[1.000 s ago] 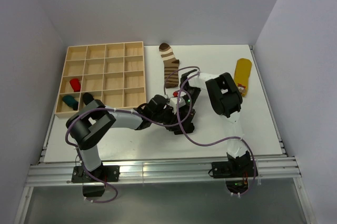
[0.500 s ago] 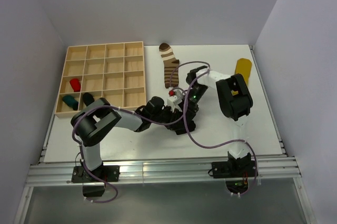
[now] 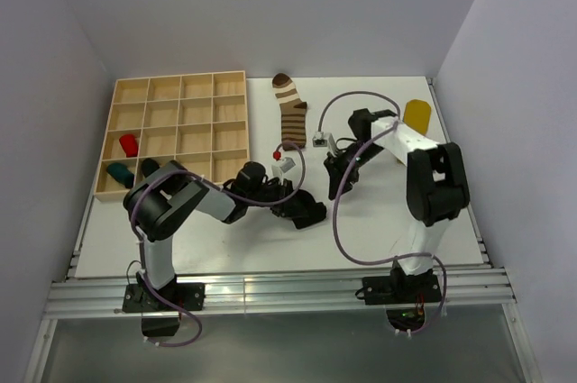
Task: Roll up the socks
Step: Roll the sock at the center of the board.
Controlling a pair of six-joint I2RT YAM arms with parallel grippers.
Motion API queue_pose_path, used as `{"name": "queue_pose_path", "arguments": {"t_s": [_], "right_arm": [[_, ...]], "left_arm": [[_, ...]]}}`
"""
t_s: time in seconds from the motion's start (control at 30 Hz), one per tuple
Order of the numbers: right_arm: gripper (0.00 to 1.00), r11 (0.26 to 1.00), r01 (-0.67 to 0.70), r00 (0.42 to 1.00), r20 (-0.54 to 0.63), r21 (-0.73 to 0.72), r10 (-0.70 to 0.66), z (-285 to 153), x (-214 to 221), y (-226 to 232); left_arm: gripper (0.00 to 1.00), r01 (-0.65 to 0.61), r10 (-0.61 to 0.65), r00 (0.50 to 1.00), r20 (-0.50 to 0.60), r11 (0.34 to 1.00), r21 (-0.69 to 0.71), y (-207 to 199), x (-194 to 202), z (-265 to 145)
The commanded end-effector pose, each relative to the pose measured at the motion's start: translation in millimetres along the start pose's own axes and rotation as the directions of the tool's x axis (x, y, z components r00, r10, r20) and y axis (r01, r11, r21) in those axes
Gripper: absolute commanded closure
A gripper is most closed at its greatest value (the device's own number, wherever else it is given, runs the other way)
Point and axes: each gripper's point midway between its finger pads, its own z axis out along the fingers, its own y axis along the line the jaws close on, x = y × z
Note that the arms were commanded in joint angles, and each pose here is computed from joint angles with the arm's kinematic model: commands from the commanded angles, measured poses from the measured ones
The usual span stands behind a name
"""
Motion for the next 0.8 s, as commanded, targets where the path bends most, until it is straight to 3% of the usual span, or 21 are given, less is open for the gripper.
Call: {"name": "queue_pose_path", "arguments": {"t_s": [0.0,0.17,0.33,0.37,0.4,0.47,0.5,0.63,0.77], "right_arm": [[0.52,0.976,0.158,0.983,0.073,0.148,-0.170,-8.6,-12.9,-5.5],[0.48,0.914,0.297,0.930,0.132,0.275,-0.342,-21.9,-21.9,9.6],[0.44,0.835,0.412,0.874,0.101,0.364,-0.475,-6.9,-20.2,21.8],[0.44,0.834,0.418,0.877,0.080,0.359,-0.474,5.3,-7.2,23.6],[0.43,0.774,0.480,0.834,0.060,0.412,-0.549,6.6,-17.8,29.3],[0.42,0.749,0.513,0.818,0.026,0.418,-0.574,23.5,-4.4,34.2],[0.41,0.699,0.538,0.785,0.021,0.471,-0.619,20.1,-13.8,35.8],[0.39,0.629,0.607,0.721,-0.004,0.485,-0.693,36.4,-15.6,52.2],[0.39,0.601,0.647,0.694,-0.036,0.469,-0.720,48.0,-13.4,59.8]], "left_arm": [[1.00,0.235,-0.270,0.943,-0.196,0.954,-0.184,50.7,82.5,-22.4],[1.00,0.367,-0.383,0.902,-0.200,0.923,-0.114,42.5,85.2,-28.4],[1.00,0.484,-0.489,0.847,-0.207,0.871,-0.080,34.8,85.6,-33.3],[1.00,0.493,-0.496,0.843,-0.208,0.867,-0.074,33.5,85.2,-33.2],[1.00,0.507,-0.510,0.833,-0.215,0.859,-0.073,31.8,86.7,-34.1],[1.00,0.531,-0.533,0.818,-0.217,0.845,-0.072,29.3,86.6,-34.2],[1.00,0.542,-0.545,0.810,-0.216,0.837,-0.078,29.2,86.9,-34.9],[1.00,0.567,-0.570,0.792,-0.220,0.819,-0.083,28.3,88.2,-34.5],[1.00,0.573,-0.576,0.787,-0.220,0.815,-0.083,28.0,87.8,-34.8]]}}
